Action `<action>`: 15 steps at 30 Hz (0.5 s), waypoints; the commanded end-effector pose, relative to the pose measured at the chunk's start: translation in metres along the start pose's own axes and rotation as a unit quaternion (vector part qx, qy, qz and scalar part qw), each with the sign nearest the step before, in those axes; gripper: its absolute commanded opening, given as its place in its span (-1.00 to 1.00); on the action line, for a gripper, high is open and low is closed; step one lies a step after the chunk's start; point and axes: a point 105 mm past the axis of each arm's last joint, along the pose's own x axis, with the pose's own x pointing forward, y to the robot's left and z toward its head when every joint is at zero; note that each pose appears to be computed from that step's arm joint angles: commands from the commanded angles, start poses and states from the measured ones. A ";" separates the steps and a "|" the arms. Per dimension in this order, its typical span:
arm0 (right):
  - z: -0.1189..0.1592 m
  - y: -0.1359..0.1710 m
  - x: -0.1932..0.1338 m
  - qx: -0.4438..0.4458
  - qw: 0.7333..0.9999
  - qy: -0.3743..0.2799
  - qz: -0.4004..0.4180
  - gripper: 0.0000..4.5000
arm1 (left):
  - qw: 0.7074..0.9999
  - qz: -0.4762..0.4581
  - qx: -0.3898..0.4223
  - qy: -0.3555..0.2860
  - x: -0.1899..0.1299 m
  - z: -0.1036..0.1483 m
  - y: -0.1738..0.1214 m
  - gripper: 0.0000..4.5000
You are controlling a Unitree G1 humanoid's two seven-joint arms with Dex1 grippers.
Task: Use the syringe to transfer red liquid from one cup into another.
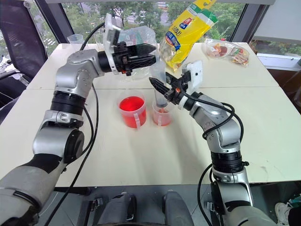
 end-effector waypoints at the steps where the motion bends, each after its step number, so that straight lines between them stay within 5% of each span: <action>1: 0.031 0.009 0.002 -0.023 0.998 -0.056 0.015 -0.38 | 1.000 0.004 0.012 -0.010 -0.008 0.011 -0.005 0.91; 9: 0.032 0.001 0.000 -0.016 0.998 -0.058 0.008 -0.38 | 0.999 0.038 0.021 -0.008 -0.043 0.020 -0.013 0.98; 15: 0.067 -0.025 -0.001 -0.005 0.997 -0.068 -0.040 -0.38 | 0.998 0.058 0.011 0.010 -0.062 0.010 -0.028 0.98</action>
